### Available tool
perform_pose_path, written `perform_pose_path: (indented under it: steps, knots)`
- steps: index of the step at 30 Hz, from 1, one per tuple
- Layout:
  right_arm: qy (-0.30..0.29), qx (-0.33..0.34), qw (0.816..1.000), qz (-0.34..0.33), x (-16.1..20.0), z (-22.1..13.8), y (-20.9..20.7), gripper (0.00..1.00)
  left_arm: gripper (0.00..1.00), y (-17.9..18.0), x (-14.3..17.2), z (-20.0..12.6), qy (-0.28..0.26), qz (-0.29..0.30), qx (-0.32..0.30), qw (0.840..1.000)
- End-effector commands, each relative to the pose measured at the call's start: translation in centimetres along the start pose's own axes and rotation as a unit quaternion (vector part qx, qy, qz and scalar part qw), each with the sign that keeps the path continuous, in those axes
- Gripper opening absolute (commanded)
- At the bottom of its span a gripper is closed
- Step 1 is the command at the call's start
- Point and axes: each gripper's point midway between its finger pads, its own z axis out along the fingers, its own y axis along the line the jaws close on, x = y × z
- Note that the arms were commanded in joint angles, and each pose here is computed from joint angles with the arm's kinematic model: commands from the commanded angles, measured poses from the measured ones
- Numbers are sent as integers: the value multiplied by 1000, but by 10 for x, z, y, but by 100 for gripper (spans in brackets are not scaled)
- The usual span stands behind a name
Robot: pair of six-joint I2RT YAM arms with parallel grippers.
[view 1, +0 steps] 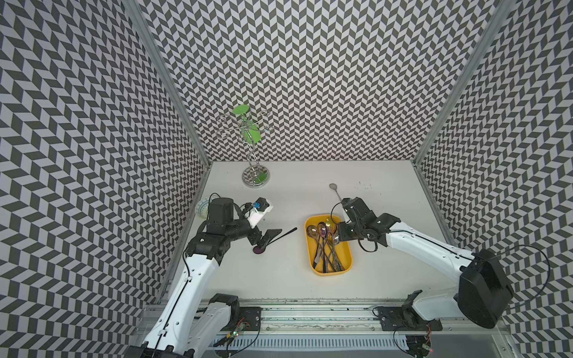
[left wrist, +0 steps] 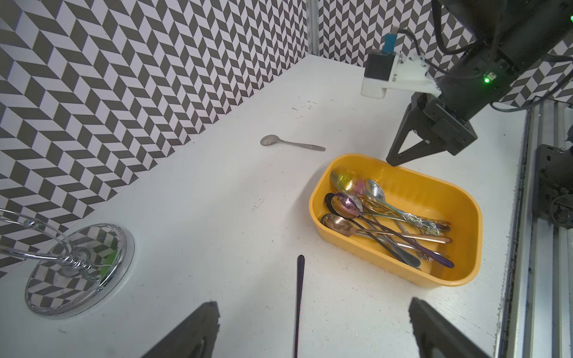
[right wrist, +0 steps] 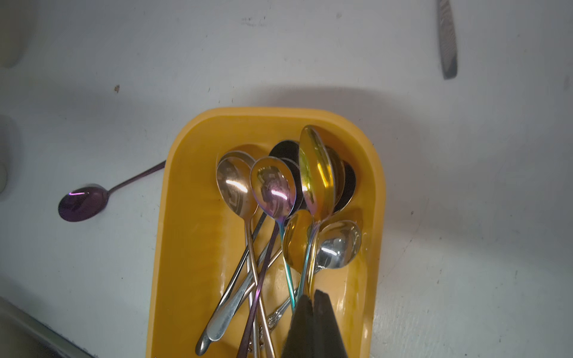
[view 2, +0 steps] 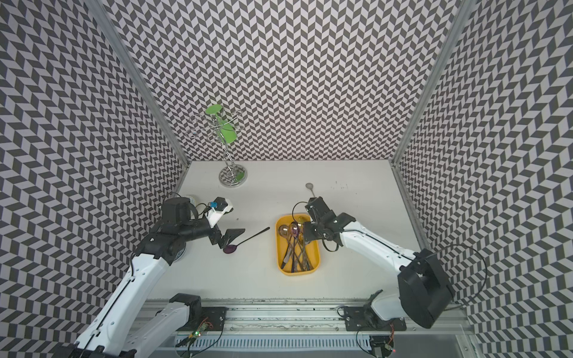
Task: Put the spoon into the storage box
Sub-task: Place the spoon in the storage box, then pick up the spoon from the center of the board.
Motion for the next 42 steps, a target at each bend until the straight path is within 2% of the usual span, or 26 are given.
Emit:
perform_pose_path:
  steps: [1, 4, 9, 14, 17, 23, 26, 32, 42]
  knots:
    - [-10, -21, 1000, 12, 0, 3, 13, 0, 100, 3, -4, -1, -3, 6, -3, 1000]
    - [-14, -18, 1000, 11, 1, 2, 13, 1, 100, 4, -6, -2, -2, 8, -6, 1000]
    - [-36, 0, 999, 3, -11, -15, 9, 8, 100, 9, 2, -1, 17, 21, -20, 999]
    - [-74, -2, 997, -5, -21, -38, 8, 30, 100, 14, 15, 1, 52, 53, -41, 996]
    - [-94, 23, 995, -4, -26, -54, -2, 40, 100, 17, 25, 7, 81, 64, -48, 994]
    - [-165, 48, 985, -13, -43, -93, -15, 56, 97, 13, 54, 22, 144, 114, -47, 982]
    - [-210, 63, 976, -13, -50, -118, -24, 64, 95, 15, 65, 29, 173, 115, -43, 977]
    - [-277, 69, 958, -27, -56, -154, -35, 73, 95, 17, 89, 44, 212, 112, -16, 971]
    - [-357, 77, 930, -32, -47, -182, -53, 82, 91, 13, 135, 50, 307, 71, 47, 948]
